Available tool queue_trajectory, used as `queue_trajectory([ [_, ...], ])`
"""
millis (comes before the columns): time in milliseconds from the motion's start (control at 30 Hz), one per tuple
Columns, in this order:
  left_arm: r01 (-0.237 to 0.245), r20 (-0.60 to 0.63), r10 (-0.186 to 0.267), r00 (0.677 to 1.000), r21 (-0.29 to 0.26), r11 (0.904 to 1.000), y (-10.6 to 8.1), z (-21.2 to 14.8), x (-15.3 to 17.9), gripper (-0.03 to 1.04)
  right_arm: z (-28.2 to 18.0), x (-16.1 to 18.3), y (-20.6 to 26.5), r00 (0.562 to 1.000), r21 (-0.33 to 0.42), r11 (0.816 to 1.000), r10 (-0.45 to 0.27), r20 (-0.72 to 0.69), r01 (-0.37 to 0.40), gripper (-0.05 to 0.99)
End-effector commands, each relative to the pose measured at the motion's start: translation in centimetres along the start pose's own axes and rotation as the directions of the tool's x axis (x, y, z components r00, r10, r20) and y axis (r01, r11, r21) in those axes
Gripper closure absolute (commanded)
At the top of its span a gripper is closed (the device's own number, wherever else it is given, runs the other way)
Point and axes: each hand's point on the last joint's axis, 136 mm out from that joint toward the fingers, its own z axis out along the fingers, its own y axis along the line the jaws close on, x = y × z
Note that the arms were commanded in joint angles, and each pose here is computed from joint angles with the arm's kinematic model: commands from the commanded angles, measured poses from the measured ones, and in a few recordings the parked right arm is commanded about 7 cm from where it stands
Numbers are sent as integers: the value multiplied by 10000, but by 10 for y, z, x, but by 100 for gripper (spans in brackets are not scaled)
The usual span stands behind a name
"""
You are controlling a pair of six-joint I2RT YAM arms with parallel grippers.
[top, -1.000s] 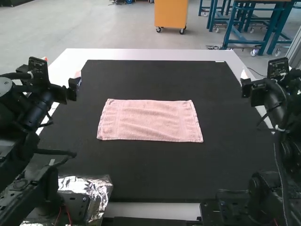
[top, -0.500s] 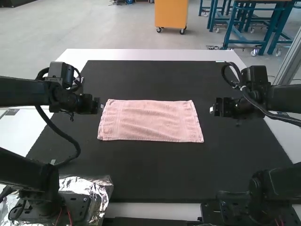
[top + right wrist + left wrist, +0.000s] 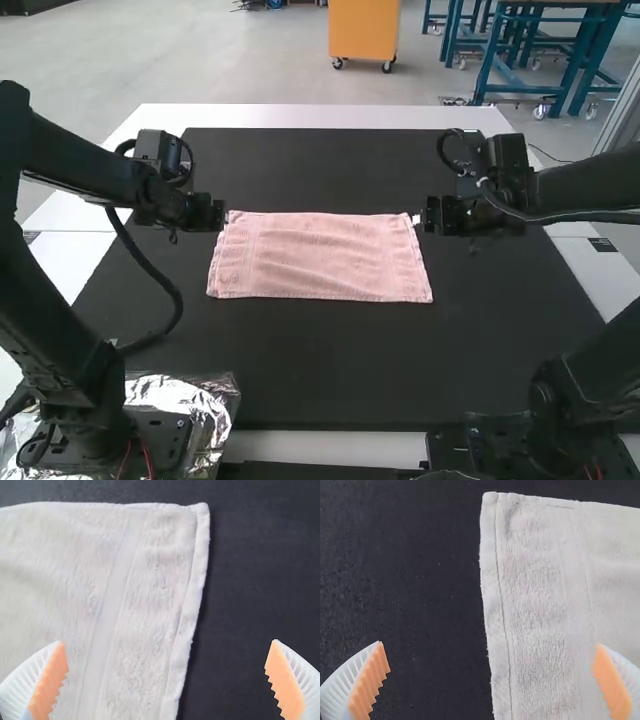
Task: Fold the towel.
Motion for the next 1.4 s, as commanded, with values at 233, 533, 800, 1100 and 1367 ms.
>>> queue_trajectory([
  [233,-287,67,290,9996,-357,9989,-1,30,-11,5,52,-9,-5,9989,-3,9996,-266,-387,266,3],
  [533,-375,-181,368,9992,-367,9986,-1,57,-12,5,97,-22,-14,9970,94,9987,-504,-588,511,3],
  [800,-435,-382,419,9984,-397,9983,0,76,-12,5,126,-20,-23,9939,335,9966,-721,-831,751,3],
  [1100,-504,-314,477,9984,-883,9948,10,92,-13,5,142,-12,-26,9904,313,9958,-824,-1109,864,3],
  [1367,-541,-627,484,9969,-932,9942,15,100,0,17,143,-8,-27,9889,349,9955,-834,-1233,883,6],
])
